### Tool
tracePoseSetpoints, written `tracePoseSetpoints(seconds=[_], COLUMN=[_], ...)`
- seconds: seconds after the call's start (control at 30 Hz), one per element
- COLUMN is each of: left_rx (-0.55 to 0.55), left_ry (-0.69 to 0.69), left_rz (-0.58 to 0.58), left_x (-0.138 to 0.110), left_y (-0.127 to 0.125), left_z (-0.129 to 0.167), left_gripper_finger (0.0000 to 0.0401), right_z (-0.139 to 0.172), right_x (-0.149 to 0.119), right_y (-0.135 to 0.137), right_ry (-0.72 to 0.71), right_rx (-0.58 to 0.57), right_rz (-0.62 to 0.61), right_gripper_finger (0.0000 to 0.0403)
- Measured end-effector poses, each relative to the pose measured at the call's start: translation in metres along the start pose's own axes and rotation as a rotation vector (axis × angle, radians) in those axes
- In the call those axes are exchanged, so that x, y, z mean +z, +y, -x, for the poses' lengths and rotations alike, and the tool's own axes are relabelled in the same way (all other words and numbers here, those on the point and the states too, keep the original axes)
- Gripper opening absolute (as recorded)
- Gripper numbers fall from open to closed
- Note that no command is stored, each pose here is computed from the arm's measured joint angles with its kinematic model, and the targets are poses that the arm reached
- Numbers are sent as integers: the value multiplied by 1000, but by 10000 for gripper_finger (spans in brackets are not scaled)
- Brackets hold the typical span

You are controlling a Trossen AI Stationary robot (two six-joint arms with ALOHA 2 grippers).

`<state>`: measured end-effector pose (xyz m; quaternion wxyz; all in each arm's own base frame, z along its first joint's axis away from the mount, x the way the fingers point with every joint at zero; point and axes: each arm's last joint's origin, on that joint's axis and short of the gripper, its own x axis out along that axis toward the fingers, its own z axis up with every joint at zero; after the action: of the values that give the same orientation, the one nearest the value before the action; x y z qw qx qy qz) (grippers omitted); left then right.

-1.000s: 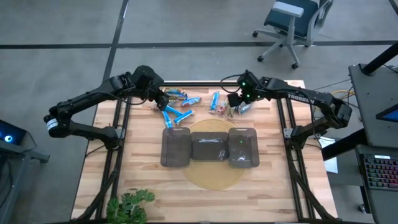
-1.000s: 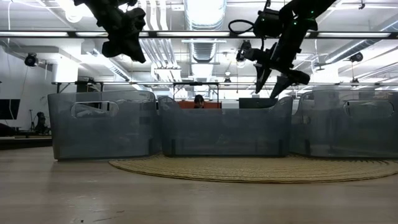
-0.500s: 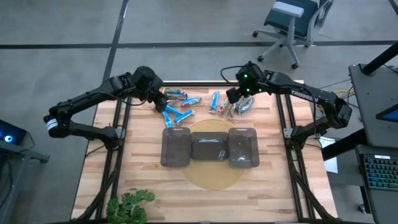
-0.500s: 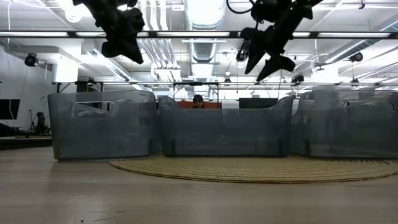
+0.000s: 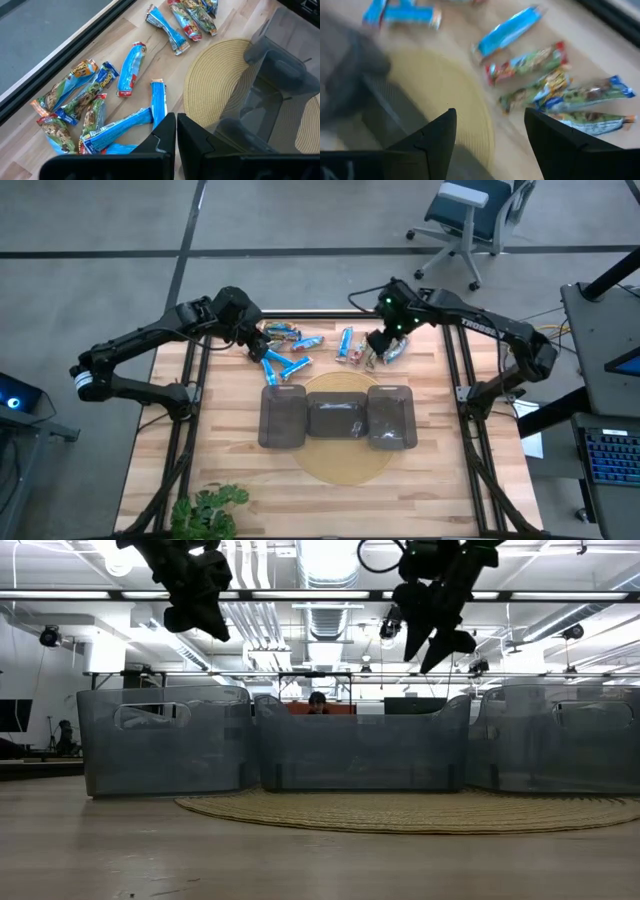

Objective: Pick and place Granola Bars by type
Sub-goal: Put the red granola bar into the left black bin

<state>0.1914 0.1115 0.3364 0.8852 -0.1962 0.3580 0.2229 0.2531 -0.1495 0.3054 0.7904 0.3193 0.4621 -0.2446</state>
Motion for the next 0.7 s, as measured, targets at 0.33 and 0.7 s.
tracePoseSetpoints(seconds=[0.33, 0.7], left_rx=[1, 1], left_ry=[0, 0], left_rz=[1, 2], left_x=[0, 0], left_y=[0, 0], left_z=[0, 0], left_gripper_finger=[0, 0], right_z=[-12, -15], right_x=[22, 51], right_y=[6, 16], right_ry=[233, 187], right_rx=[-24, 25], right_rz=[429, 910], right_gripper_finger=[226, 226])
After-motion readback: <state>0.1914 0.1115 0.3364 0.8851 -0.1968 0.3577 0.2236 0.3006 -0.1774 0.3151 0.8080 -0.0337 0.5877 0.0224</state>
